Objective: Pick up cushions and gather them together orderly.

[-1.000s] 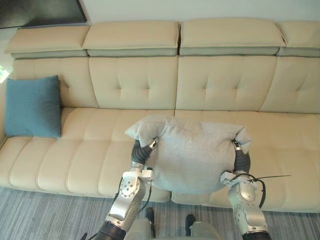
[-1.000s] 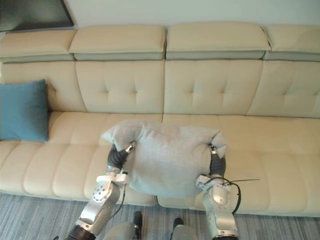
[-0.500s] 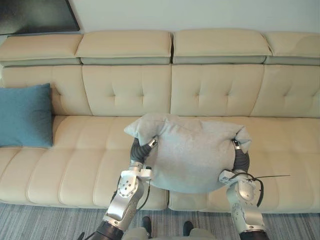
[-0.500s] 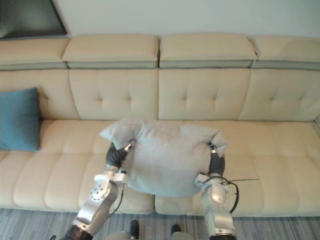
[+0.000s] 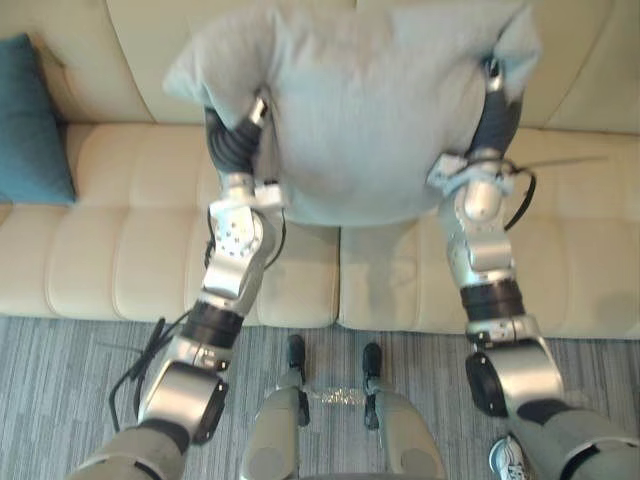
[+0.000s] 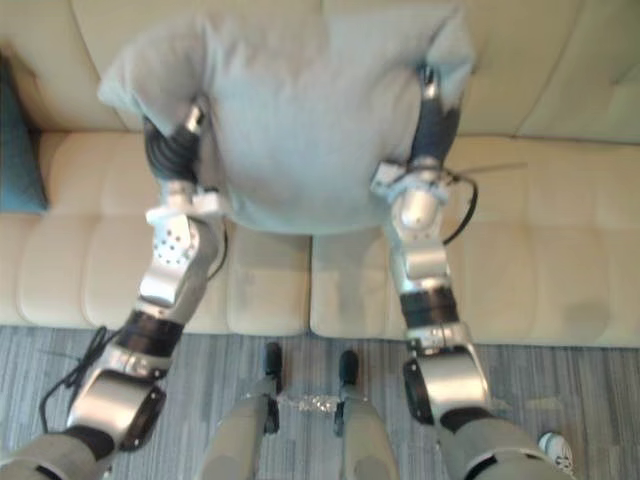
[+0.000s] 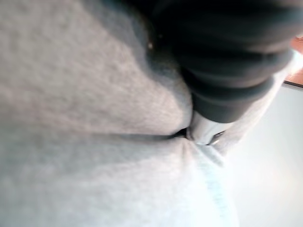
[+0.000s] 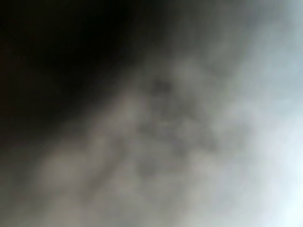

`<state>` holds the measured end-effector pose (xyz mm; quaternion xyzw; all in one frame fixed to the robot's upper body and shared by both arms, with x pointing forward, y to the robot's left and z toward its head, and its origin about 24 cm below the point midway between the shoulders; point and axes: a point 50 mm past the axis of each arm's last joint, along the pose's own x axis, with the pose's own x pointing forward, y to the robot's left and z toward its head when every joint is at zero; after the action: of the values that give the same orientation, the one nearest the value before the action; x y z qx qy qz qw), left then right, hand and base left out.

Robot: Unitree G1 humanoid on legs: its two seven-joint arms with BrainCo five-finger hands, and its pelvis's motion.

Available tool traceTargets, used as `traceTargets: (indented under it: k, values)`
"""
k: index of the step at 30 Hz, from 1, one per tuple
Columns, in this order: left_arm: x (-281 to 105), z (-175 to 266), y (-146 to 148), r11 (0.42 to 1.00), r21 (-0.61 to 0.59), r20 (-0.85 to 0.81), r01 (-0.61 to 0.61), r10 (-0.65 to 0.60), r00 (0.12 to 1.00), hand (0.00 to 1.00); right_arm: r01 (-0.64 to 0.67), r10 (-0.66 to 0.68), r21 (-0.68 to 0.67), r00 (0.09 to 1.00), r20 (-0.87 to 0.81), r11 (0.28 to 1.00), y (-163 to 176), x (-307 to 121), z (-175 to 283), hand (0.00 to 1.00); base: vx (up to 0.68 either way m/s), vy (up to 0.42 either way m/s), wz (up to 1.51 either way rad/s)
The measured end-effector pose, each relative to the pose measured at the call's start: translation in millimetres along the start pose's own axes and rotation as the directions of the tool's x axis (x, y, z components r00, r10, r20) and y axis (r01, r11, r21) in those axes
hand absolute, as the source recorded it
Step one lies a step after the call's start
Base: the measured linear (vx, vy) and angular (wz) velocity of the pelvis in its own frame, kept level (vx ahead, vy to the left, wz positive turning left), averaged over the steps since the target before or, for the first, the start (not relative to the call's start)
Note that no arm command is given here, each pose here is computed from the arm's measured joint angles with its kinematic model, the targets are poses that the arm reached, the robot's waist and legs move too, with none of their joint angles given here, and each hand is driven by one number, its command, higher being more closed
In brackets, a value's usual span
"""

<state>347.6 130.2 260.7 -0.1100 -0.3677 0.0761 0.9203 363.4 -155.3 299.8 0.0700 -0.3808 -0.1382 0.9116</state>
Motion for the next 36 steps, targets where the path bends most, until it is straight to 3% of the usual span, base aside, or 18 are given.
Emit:
traceTargets:
  k: [9,14,15,16,23,30,33,36]
  values:
    - [88,75,-18,0.991,0.131,0.233,-0.019,-0.012,0.972,1.0,0.081,-0.076,-0.014,0.971,0.225,0.997,29,67,88,1.0,-0.05,-0.003,0.06]
    - [96,82,-15,0.992,0.123,0.236,-0.036,0.006,0.972,1.0,0.08,-0.071,-0.029,0.968,0.241,0.996,39,75,101,1.0,0.01,-0.002,0.02]
    - [101,85,-14,0.99,0.131,0.235,-0.042,0.01,0.972,0.0,0.077,-0.065,-0.041,0.968,0.241,0.996,42,78,104,1.0,0.03,-0.004,-0.03]
    - [103,86,-14,0.989,0.139,0.234,-0.042,0.008,0.972,0.0,0.079,-0.066,-0.045,0.969,0.238,0.996,43,80,106,0.0,0.05,-0.004,-0.03]
    - [114,116,-20,0.99,0.14,0.326,-0.007,-0.039,0.945,0.0,0.151,-0.135,-0.043,0.957,0.258,0.988,26,93,123,0.0,0.06,0.007,-0.1]
    - [116,118,-8,0.991,0.13,0.334,-0.025,-0.02,0.942,0.0,0.184,-0.187,0.036,0.952,0.244,0.982,6,100,129,0.0,0.05,0.009,-0.04]
    - [112,115,14,0.994,0.097,0.328,-0.056,0.021,0.944,0.0,0.211,-0.222,0.072,0.942,0.25,0.975,-26,98,125,0.0,0.02,0.009,0.04]
    - [101,112,47,0.991,0.069,0.331,-0.112,0.083,0.94,0.0,0.301,-0.318,0.102,0.908,0.273,0.948,-91,85,116,0.0,0.0,0.012,0.11]
